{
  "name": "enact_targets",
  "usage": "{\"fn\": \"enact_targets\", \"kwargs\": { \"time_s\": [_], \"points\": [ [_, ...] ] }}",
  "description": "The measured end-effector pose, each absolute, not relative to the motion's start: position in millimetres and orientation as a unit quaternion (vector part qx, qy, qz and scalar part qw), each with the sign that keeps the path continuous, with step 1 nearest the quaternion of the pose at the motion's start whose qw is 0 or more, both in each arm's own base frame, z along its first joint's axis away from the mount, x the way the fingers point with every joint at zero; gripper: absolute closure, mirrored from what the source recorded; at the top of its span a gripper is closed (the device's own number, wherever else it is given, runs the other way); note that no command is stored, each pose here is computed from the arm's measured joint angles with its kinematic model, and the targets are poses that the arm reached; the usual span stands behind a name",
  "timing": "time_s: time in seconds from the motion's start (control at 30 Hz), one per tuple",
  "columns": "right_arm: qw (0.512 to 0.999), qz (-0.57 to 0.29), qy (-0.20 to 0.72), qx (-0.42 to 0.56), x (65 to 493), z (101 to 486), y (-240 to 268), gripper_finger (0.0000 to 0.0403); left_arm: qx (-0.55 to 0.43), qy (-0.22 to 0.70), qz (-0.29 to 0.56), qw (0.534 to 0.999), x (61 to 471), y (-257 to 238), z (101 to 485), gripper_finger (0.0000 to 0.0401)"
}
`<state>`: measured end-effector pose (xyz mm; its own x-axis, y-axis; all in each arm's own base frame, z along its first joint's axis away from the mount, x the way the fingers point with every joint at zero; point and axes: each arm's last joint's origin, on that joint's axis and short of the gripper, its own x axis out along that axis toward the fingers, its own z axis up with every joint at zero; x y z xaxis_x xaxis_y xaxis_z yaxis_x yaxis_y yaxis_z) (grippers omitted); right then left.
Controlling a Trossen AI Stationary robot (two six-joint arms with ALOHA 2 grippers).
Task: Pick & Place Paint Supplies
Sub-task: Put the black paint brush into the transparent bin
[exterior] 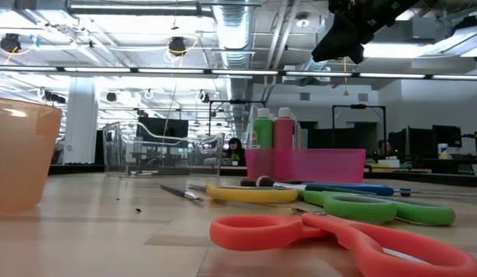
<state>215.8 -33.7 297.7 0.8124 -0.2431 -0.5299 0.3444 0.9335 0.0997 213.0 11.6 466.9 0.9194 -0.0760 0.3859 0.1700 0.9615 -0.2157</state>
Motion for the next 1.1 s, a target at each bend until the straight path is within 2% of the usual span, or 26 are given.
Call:
{"fn": "enact_targets", "kwargs": {
  "time_s": [0.13,0.23,0.4,0.5,0.6,0.8,1.1],
  "points": [
    [0.947,-0.155,0.264,0.097,216,298,-34,0.0335,-0.076,-0.065,0.008,0.995,221,15,441,0.0389],
    [0.947,-0.155,0.265,0.097,216,298,-34,0.0335,-0.049,0.061,0.106,0.991,223,20,415,0.0390],
    [0.947,-0.157,0.264,0.097,216,298,-34,0.0335,-0.012,0.240,0.285,0.928,224,39,374,0.0389],
    [0.947,-0.157,0.263,0.097,216,298,-34,0.0335,-0.036,0.330,0.343,0.879,224,57,351,0.0389],
    [0.947,-0.160,0.260,0.098,216,298,-35,0.0335,-0.056,0.392,0.361,0.844,230,76,331,0.0389],
    [0.947,-0.172,0.248,0.108,216,300,-40,0.0335,-0.148,0.463,0.346,0.802,246,130,290,0.0388],
    [0.945,-0.188,0.238,0.124,216,301,-46,0.0335,-0.150,0.549,0.336,0.750,258,182,232,0.0387]
  ]
}}
